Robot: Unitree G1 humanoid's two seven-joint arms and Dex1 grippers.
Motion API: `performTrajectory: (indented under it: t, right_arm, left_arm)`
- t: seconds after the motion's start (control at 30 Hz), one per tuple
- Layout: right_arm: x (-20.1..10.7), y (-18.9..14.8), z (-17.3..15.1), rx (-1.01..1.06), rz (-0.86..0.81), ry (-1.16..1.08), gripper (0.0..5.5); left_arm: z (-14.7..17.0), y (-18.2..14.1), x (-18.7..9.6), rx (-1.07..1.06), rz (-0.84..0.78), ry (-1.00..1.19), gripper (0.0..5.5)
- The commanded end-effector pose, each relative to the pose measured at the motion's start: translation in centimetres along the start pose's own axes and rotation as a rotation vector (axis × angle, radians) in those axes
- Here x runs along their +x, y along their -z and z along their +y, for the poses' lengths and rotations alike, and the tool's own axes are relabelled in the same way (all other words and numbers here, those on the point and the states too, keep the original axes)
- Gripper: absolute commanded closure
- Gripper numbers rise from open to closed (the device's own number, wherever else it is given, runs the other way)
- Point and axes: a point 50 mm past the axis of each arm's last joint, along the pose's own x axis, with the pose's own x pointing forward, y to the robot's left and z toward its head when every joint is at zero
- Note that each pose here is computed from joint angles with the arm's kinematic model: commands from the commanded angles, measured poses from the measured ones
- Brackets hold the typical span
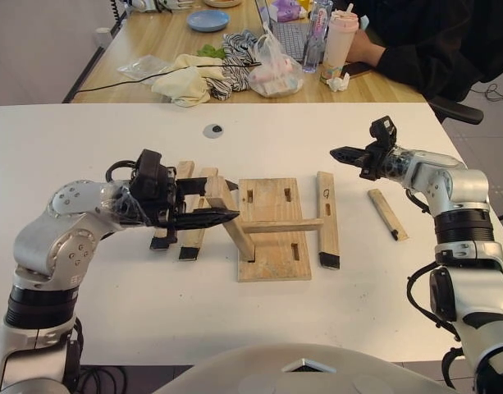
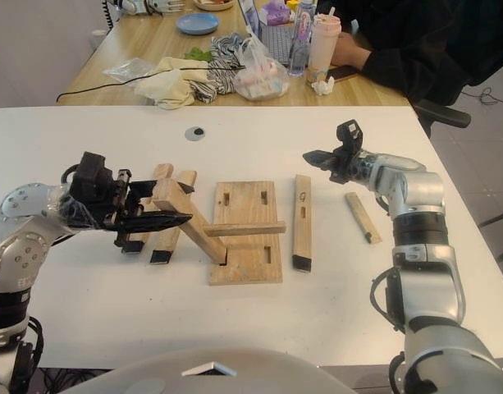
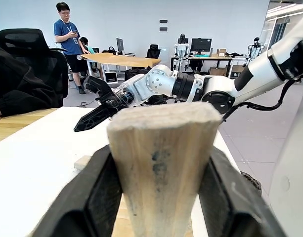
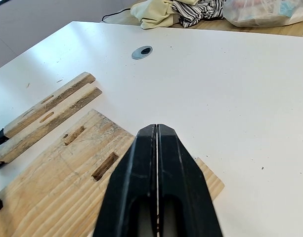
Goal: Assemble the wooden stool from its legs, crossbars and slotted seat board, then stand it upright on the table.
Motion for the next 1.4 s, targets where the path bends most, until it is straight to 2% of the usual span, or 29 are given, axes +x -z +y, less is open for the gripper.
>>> performTrajectory:
  t: [0.03, 0.23, 0.47, 0.67, 0.93, 0.97, 1.13, 1.3, 1.4]
  right_arm:
    - [-0.2, 0.0, 0.0, -0.002, 0.003, 0.004, 5.5]
    - [-0.2, 0.0, 0.0, -0.001, 0.005, 0.008, 5.5]
    - [-0.2, 0.0, 0.0, 0.0, 0.006, 0.007, 5.5]
    - [0.1, 0.1, 0.3, -0.001, 0.004, -0.003, 5.5]
    - [0.4, 0.7, 0.6, 0.011, -0.001, -0.008, 5.5]
    - [0.4, 0.8, 0.6, 0.013, -0.002, -0.009, 5.5]
    - [0.5, 0.9, 0.8, 0.016, -0.005, -0.01, 5.5]
    - [0.6, 1.0, 0.8, 0.016, -0.006, -0.01, 5.5]
    - [0.4, 0.8, 0.5, -0.001, -0.032, 0.025, 5.5]
  left_arm:
    - [-1.4, 4.0, -0.3, -0.096, 0.208, -0.073, 3.49]
    - [-2.6, 6.5, -0.9, -0.122, 0.356, -0.113, 3.49]
    - [-1.1, 8.3, -2.8, -0.113, 0.414, -0.241, 3.49]
    - [0.7, 8.2, -3.4, 0.038, 0.52, -0.215, 3.49]
    - [2.3, 7.0, -3.4, 0.115, 0.52, -0.195, 3.49]
    - [2.5, 6.9, -3.3, 0.121, 0.515, -0.193, 3.12]
    - [3.0, 6.7, -3.2, 0.118, 0.505, -0.193, 2.42]
    - [3.5, 6.6, -3.8, 0.127, 0.505, -0.275, 2.42]
    - [4.0, 6.0, -5.0, 0.174, 0.485, -0.487, 2.42]
